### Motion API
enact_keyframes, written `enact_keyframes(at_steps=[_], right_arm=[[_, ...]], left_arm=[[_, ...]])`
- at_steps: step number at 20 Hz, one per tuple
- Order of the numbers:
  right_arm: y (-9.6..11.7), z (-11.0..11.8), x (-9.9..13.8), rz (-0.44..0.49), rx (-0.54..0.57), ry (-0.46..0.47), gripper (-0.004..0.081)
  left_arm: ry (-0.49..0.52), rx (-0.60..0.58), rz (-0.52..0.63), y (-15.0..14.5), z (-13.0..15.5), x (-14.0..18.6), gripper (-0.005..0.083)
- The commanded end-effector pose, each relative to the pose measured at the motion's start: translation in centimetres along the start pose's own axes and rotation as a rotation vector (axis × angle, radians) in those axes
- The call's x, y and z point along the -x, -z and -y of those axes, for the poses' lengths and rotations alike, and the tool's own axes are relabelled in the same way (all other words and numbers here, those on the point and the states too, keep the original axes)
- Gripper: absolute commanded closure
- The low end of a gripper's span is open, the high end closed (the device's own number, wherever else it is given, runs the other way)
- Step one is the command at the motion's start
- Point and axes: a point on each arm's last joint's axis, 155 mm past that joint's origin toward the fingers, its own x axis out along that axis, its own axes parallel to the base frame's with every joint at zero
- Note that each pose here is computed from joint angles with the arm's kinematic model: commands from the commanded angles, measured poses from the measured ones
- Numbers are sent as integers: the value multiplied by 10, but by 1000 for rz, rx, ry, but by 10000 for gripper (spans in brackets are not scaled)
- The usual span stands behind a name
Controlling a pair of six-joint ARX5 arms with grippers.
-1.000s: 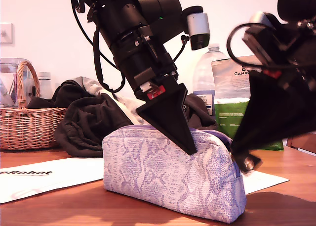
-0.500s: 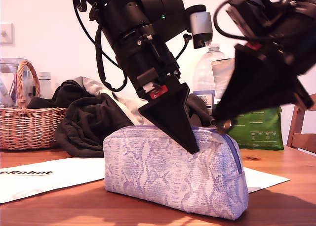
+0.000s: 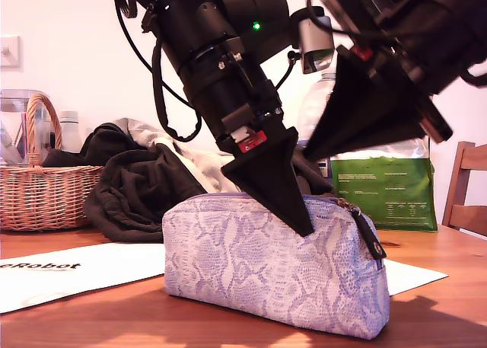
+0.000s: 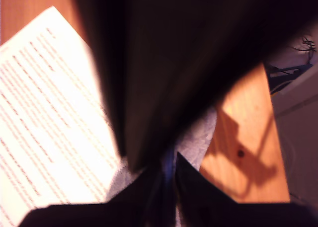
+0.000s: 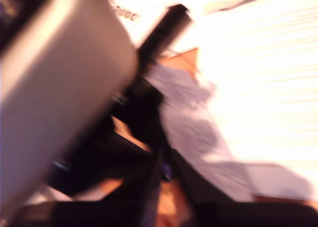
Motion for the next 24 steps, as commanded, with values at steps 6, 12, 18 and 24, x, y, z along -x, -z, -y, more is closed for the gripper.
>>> enact_keyframes(at_steps=[6,12,18,24], right_arm=[[13,17,20,-49,106,99,614],[-24,9,76,108,180,196,607],[-51,9,118,266,238,277,552],[-66,7,116,299,359,285,379]], left_arm=[[-6,43,-24,14,-5,9,795],[-24,152,170,-14,-28,58,795],[121,227,621,-75,-40,160,795],[167,149,736,-81,-37,185,795]])
